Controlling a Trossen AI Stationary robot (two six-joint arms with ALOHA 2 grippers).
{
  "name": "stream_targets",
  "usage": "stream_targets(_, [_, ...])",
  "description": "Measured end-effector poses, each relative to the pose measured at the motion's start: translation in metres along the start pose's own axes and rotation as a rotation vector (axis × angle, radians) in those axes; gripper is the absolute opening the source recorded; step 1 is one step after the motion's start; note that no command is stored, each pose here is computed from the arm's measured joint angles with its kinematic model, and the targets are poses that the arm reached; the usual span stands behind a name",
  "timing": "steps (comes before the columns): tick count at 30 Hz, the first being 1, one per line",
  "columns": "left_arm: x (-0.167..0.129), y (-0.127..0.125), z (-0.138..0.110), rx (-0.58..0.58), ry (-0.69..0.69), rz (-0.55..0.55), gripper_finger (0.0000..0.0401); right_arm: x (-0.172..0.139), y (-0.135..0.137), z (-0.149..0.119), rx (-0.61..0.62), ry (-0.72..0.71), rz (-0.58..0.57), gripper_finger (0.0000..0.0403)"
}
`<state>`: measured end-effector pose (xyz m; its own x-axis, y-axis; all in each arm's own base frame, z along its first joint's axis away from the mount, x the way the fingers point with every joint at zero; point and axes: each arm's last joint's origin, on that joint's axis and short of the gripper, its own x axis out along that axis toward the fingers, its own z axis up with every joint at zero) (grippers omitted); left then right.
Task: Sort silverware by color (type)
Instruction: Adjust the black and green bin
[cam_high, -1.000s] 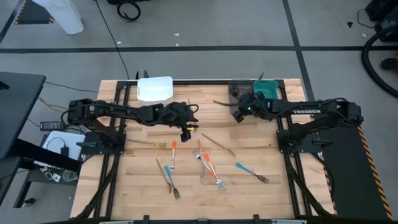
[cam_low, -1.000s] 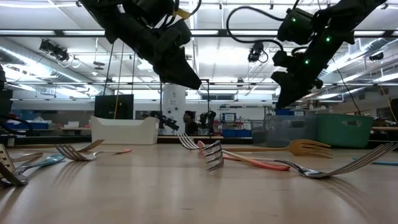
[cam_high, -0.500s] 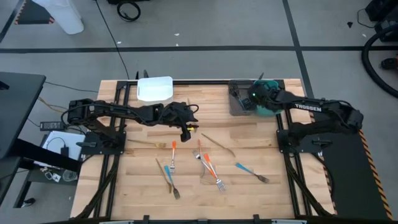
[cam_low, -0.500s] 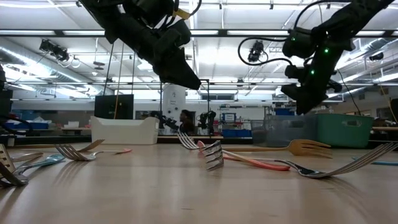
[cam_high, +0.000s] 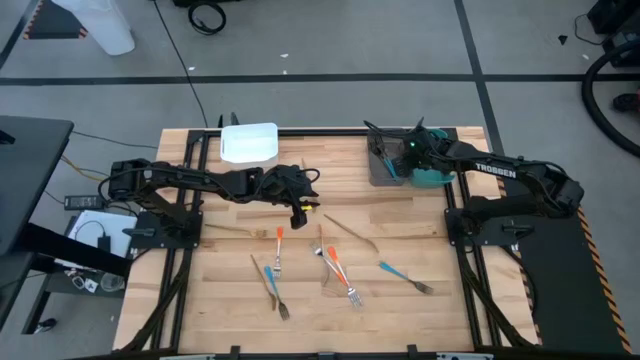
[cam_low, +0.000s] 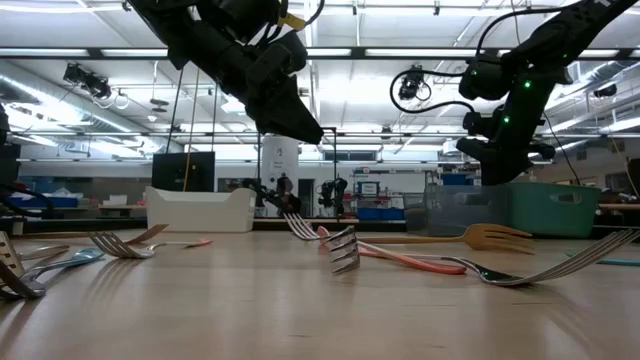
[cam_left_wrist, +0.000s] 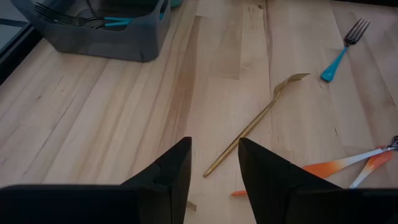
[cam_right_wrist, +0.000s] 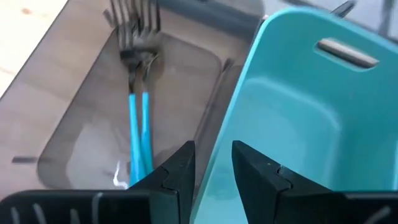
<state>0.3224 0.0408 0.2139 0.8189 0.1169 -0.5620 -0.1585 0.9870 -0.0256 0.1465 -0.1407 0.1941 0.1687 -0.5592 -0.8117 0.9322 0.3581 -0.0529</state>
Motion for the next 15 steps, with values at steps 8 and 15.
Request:
stream_targets(8, [0.0000,-0.0011,0.0000,0.001,0.000,-0.003,0.0141,0.0011,-0.0006,0.0001,0.003,0.044,0.104,0.0116])
stream_targets(15, [-0.0001,-0.0057,-0.0003,0.009,0.000,-0.014,0.0141,0.0010,0.0018,0.0036,-0.008,0.015,0.152,0.0116])
